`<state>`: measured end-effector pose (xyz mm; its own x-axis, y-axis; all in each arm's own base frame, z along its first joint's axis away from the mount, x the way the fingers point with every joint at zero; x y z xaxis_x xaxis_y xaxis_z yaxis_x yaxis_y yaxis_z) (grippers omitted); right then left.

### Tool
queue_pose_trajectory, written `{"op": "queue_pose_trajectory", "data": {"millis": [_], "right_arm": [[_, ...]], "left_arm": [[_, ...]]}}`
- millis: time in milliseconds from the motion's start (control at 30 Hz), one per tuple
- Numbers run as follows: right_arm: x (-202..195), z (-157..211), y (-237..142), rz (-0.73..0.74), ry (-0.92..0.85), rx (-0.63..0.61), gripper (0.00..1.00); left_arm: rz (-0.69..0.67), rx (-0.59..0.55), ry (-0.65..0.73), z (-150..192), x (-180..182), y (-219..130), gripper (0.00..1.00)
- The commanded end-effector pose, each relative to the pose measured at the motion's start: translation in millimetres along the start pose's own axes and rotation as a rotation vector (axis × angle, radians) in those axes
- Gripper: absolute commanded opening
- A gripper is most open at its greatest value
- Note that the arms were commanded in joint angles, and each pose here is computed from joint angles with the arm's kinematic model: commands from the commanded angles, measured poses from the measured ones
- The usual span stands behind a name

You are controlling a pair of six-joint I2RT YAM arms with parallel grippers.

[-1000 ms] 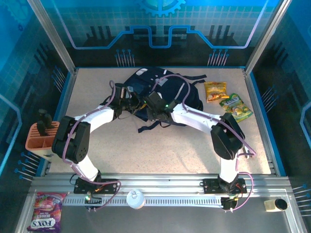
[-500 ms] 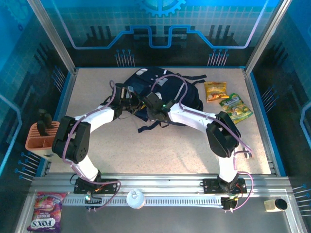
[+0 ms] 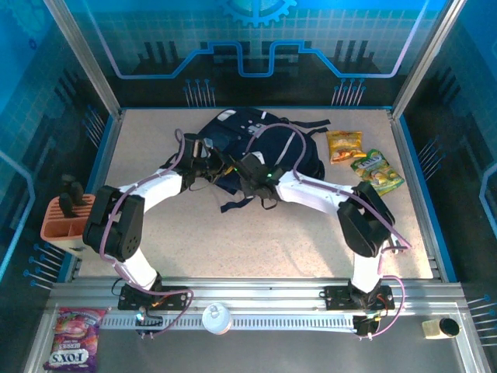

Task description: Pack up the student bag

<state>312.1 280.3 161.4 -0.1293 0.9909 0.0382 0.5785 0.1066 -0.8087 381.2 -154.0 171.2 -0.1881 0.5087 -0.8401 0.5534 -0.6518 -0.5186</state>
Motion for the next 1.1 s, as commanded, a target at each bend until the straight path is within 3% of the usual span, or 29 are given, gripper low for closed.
{"op": "queue_pose_trajectory", "data": {"millis": [0, 533, 767, 1067], "right_arm": [[-40, 7, -7, 0.147, 0.011, -0.001, 0.09], [-16, -9, 11, 0.040, -0.015, -0.005, 0.22], [-26, -11, 6, 0.094, 0.010, -0.022, 0.12], [-72, 13, -11, 0.218, 0.042, -0.044, 0.08]], "left_arm": [[0.014, -0.025, 0.027, -15, 0, -5, 0.00], [0.028, 0.011, 0.016, -13, 1, 0, 0.00], [0.005, -0.013, 0.021, -17, 3, -2, 0.00], [-0.030, -0.067, 0.003, -42, 16, -5, 0.00]]}}
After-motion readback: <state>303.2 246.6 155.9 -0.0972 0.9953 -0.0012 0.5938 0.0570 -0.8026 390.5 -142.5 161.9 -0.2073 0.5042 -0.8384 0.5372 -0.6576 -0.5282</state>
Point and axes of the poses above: each hand's point on the last joint's axis, 136 mm out from that joint toward the fingers, its own y axis out along the fingers, its own x axis along the line the jaws close on, z = x × y, the point moved 7 cm from there along -y, back along the fingers, and after that the axes turned 5 degrees about y, right-handed, at the moved point
